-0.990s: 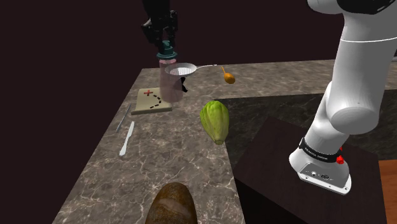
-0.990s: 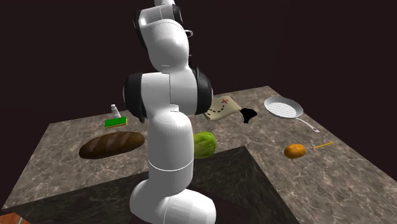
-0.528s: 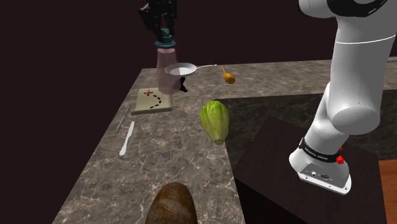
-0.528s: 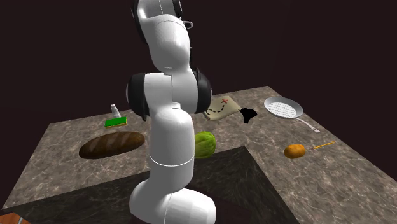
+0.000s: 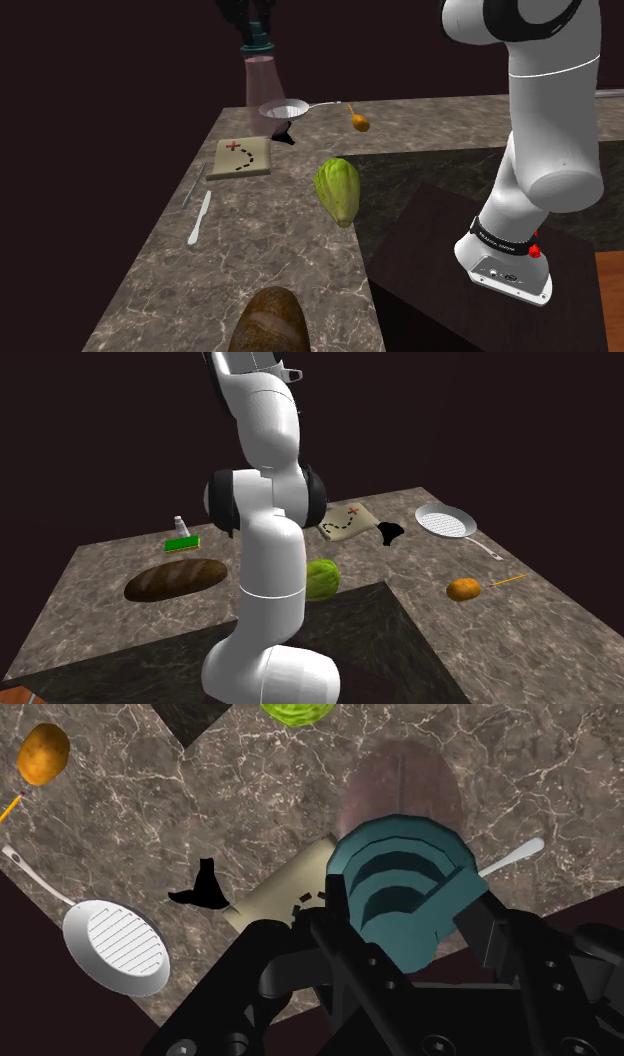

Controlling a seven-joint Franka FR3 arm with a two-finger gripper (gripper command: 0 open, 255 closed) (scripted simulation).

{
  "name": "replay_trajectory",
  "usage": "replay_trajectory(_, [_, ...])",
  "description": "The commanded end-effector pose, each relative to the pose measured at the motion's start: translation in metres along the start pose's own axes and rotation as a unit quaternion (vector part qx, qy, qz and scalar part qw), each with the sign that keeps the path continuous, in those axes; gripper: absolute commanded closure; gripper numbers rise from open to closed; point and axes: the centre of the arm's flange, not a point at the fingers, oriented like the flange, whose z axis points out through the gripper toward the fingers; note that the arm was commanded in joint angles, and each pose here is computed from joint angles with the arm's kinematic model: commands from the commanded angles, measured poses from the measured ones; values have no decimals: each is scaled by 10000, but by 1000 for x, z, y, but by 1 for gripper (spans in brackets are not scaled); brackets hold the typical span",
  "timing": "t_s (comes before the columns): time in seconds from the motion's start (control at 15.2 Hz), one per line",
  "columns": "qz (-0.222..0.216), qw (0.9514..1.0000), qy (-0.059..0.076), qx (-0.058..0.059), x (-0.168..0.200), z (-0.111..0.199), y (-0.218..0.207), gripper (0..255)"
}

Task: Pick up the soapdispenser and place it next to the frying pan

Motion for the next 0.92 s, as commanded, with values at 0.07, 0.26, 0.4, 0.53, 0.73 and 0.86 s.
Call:
replay_trajectory(0.07, [5,10000,-1,0,6,9,23,255])
replay_trajectory(0.26, [5,10000,-1,0,17,30,55,255])
replay_trajectory(0.4, [4,10000,-1,0,24,44,76,255])
replay_trajectory(0.53, [4,10000,-1,0,31,57,98,255])
replay_trajectory(0.73, [4,10000,-1,0,41,78,130,255])
replay_trajectory(0.86, [4,10000,-1,0,48,92,152,255])
